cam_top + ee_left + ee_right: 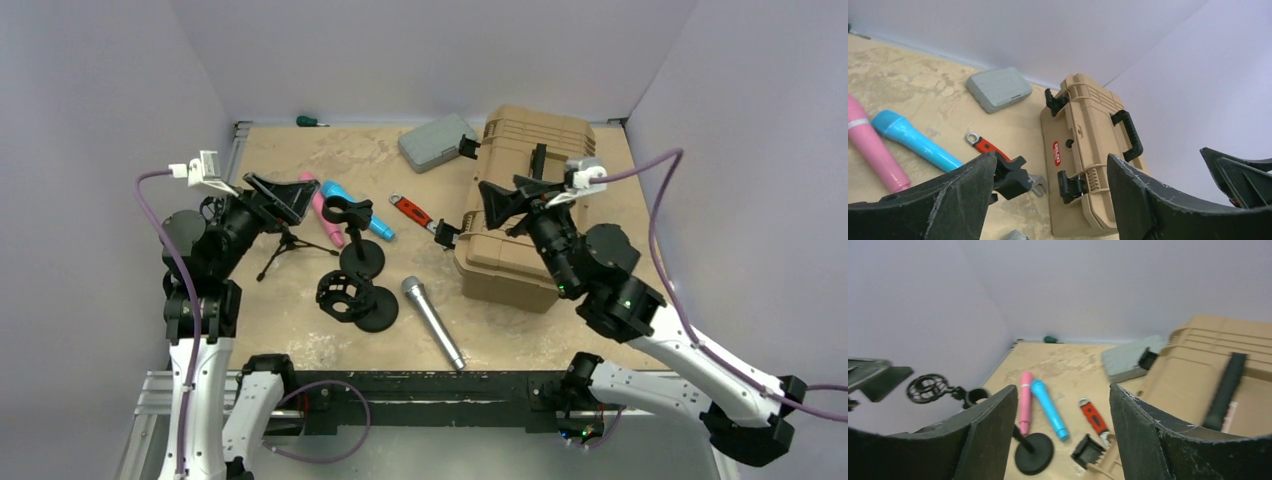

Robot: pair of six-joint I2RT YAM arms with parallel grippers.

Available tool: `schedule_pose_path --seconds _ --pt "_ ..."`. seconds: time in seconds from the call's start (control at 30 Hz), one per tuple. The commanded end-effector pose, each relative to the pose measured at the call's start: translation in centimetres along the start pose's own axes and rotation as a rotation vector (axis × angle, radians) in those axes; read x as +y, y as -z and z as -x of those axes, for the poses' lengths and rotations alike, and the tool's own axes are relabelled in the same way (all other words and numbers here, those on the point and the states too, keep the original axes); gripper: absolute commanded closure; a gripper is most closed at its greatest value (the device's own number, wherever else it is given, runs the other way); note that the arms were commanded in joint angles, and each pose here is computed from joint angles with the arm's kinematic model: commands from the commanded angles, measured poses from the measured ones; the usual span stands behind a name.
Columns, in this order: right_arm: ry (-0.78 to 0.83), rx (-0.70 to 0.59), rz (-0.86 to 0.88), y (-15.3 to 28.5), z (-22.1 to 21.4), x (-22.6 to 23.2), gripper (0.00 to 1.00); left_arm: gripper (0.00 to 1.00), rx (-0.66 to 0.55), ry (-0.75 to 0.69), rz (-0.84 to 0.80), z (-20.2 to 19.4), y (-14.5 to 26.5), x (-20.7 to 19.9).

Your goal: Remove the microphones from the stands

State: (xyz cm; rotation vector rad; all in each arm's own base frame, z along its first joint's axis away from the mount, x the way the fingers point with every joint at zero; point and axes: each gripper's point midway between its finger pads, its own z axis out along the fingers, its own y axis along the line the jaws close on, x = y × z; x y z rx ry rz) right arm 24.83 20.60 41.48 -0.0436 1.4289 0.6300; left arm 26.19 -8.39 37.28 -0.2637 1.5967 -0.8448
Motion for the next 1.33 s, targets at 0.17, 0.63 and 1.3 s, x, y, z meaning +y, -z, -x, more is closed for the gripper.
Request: schedule_pose_path --seconds 0.17,0.63,1.3 --pt "0.091 -0.2 -0.153 7.0 10.4 -5.5 0.34 0.21 -0.173 -0.25 -0.221 6.1 3.4 -8.3" --pt "0.012 -0.498 -0.149 15.6 20.7 -8.6 0.33 0.2 -0.405 -0.508 -0.102 10.3 12.1 -11.7" --pt "-0.062 -0.498 -0.142 18.0 19.8 -10.1 0.01 0.19 -0.412 -0.438 -0.104 8.8 11.9 -10.2"
